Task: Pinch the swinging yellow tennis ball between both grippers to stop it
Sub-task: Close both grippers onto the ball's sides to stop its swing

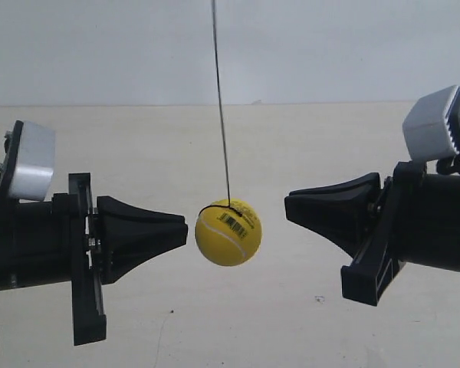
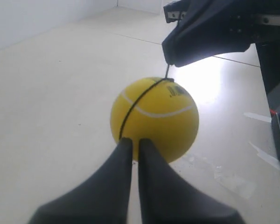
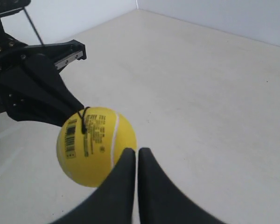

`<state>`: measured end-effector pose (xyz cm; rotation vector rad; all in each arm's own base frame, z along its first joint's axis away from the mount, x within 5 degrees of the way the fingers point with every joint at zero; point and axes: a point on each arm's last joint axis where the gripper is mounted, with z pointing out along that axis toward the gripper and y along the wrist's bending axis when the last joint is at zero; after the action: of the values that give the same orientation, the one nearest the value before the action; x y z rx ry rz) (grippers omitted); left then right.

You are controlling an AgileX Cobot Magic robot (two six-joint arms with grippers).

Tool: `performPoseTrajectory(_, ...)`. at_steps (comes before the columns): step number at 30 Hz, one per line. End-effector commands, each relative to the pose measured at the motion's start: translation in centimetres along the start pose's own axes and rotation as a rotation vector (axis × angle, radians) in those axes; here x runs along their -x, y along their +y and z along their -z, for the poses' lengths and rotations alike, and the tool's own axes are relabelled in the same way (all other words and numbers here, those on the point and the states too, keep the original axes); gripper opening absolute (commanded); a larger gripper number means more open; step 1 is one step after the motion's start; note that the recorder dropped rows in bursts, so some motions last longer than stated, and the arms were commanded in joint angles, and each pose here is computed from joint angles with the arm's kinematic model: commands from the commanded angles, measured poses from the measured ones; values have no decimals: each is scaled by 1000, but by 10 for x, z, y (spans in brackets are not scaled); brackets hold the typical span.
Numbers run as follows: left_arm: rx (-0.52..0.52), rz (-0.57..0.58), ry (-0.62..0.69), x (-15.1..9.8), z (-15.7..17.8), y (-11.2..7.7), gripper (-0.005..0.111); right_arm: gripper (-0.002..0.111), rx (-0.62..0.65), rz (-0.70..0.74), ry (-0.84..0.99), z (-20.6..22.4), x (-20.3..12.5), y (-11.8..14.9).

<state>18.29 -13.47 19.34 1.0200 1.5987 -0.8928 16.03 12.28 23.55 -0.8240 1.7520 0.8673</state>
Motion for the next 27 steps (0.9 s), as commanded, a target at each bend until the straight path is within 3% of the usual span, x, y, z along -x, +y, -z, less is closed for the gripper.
performPoseTrajectory(1, 7, 7, 2, -1, -1, 0, 5, 0, 13, 4, -4, -1, 2, 1)
performPoseTrajectory(13, 21, 19, -14, 1, -2, 2, 5, 0, 145, -44, 44, -21, -17, -3)
performPoseTrajectory(27, 21, -5, -13, 1, -2, 2, 5, 0, 199, -46, 7, -20, -13, 2)
